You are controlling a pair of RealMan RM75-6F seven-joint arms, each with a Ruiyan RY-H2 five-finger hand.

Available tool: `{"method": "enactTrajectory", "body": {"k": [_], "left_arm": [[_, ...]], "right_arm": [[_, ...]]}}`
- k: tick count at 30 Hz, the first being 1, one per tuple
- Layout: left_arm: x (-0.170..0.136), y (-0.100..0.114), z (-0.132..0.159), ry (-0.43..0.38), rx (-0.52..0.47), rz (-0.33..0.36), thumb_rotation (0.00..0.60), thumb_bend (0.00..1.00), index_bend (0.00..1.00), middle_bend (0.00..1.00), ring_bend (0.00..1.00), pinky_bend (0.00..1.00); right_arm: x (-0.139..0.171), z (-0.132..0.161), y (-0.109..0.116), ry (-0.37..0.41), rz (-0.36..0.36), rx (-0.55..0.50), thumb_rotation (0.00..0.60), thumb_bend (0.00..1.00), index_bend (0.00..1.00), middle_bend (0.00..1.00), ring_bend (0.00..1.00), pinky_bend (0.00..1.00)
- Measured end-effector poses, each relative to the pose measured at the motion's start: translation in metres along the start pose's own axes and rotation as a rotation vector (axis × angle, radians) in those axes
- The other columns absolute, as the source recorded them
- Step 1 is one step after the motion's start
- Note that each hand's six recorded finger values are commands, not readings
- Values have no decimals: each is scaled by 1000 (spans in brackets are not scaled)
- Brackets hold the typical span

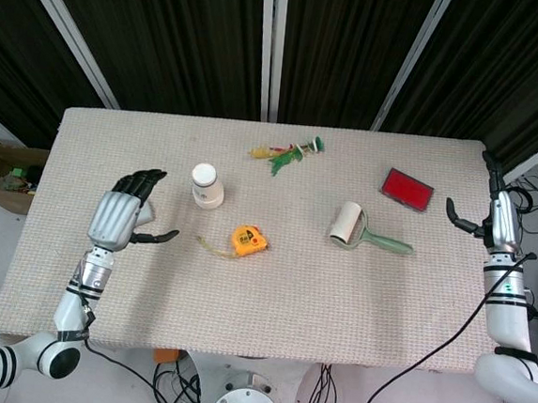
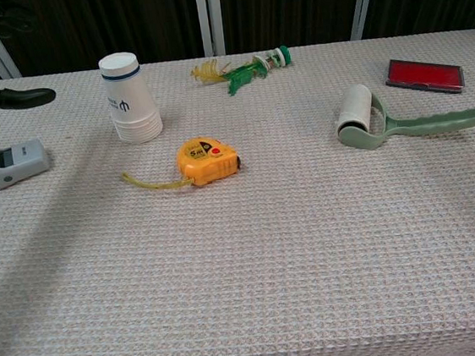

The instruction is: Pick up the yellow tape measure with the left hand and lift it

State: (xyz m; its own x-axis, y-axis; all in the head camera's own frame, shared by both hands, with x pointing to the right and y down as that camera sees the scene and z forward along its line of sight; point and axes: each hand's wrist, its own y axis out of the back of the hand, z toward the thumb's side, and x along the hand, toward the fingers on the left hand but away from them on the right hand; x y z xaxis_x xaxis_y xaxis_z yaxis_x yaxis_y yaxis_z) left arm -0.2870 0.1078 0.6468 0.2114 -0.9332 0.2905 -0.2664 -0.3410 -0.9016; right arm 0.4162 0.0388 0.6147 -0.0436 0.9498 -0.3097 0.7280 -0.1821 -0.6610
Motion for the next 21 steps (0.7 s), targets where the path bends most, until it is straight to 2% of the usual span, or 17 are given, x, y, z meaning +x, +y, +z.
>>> {"method": "enactTrajectory", "body": {"k": [7, 12, 15, 21], "left_arm": [[-2, 0, -2, 6, -6, 1, 301, 44, 133, 132, 145, 219], [-5, -4, 6, -22, -10, -9, 301, 44, 132, 132, 145, 219], [-9, -9, 19, -59, -5, -21, 304, 44, 133, 147, 145, 219], [-16, -34, 53, -140, -14, -86, 303, 44, 132, 153, 145, 219]], "right_arm": [[-4, -5, -2, -9, 3, -3, 600, 348, 0, 0, 0, 0], [-3, -1, -1, 5, -1, 0, 600, 350, 0, 0, 0, 0], [-2, -2, 1, 3, -3, 10, 600, 350, 0, 0, 0, 0], [2, -3, 8, -1, -17, 6, 600, 350, 0, 0, 0, 0]]}}
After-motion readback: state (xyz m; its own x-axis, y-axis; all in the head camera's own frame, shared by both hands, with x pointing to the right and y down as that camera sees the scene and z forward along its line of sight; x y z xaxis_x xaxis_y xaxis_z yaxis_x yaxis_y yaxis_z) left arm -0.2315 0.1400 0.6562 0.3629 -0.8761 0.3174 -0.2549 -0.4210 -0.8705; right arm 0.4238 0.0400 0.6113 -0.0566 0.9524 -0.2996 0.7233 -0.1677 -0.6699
